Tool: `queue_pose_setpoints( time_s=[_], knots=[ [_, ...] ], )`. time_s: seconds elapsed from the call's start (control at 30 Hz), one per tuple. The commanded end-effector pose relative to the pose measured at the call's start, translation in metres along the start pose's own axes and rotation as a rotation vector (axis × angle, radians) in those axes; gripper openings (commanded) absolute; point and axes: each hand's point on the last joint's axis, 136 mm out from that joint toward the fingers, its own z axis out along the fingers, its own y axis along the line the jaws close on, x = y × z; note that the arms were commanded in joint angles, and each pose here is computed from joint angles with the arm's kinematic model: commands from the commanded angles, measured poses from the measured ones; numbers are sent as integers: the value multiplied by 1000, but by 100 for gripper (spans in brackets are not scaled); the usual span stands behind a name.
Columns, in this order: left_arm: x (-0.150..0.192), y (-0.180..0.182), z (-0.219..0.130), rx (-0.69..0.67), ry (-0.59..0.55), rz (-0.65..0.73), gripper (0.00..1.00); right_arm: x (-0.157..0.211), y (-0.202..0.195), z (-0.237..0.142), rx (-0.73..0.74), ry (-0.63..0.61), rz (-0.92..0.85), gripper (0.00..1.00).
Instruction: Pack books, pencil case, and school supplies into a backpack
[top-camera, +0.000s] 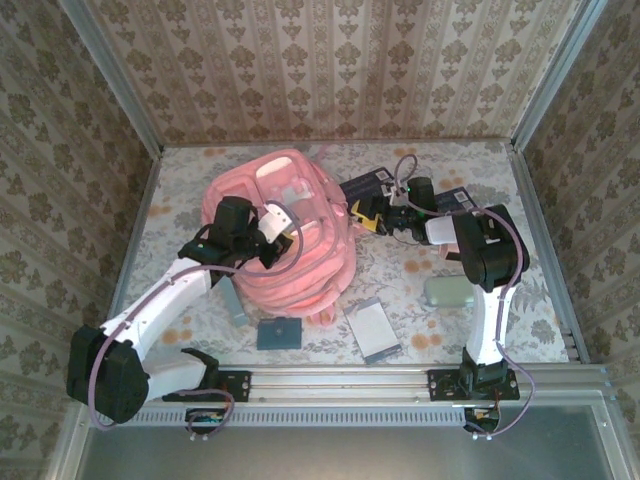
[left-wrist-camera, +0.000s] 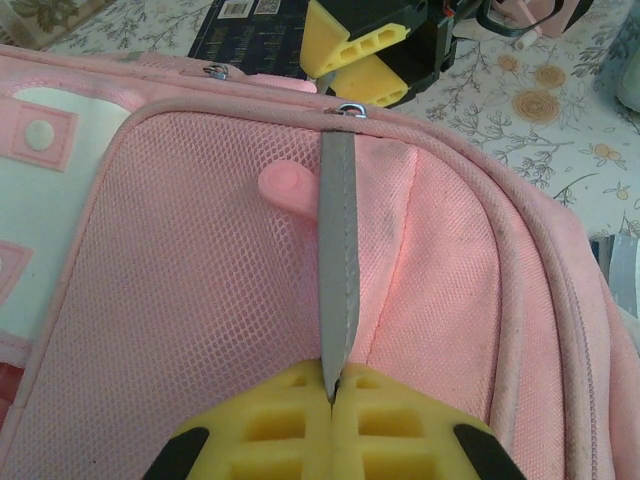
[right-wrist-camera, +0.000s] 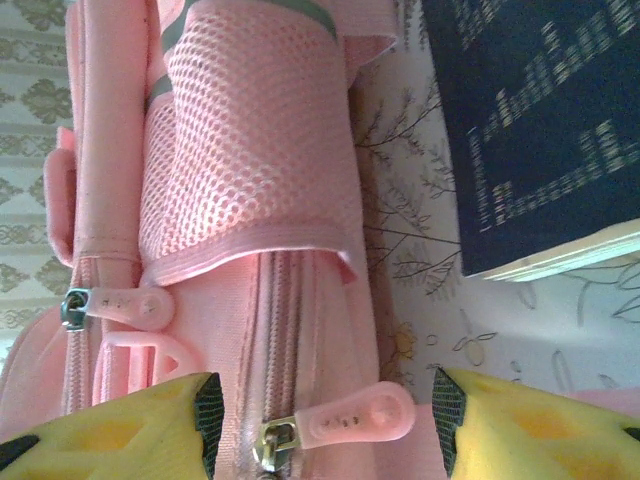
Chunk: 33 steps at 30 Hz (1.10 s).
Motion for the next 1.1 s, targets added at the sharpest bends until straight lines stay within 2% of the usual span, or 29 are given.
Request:
queue_pose_setpoints(
  time_s=[0.0, 0.33, 0.7, 0.97, 1.07],
  knots=[
    [-17, 9, -6, -34, -66, 6, 0, 9, 4, 0, -51, 16, 18, 60],
    [-17, 10, -6, -38, -67, -1, 0, 13, 9, -4, -112, -6, 41, 58],
    [-15, 14, -5, -60, -62, -1, 0, 16, 17, -7, -153, -6, 50, 47],
    [-14, 15, -5, -62, -59, -7, 0, 20, 17, -9, -152, 1, 50, 34],
    [-14, 15, -5, -63, -58, -7, 0, 23, 19, -9, -158, 11, 45, 34]
  ],
)
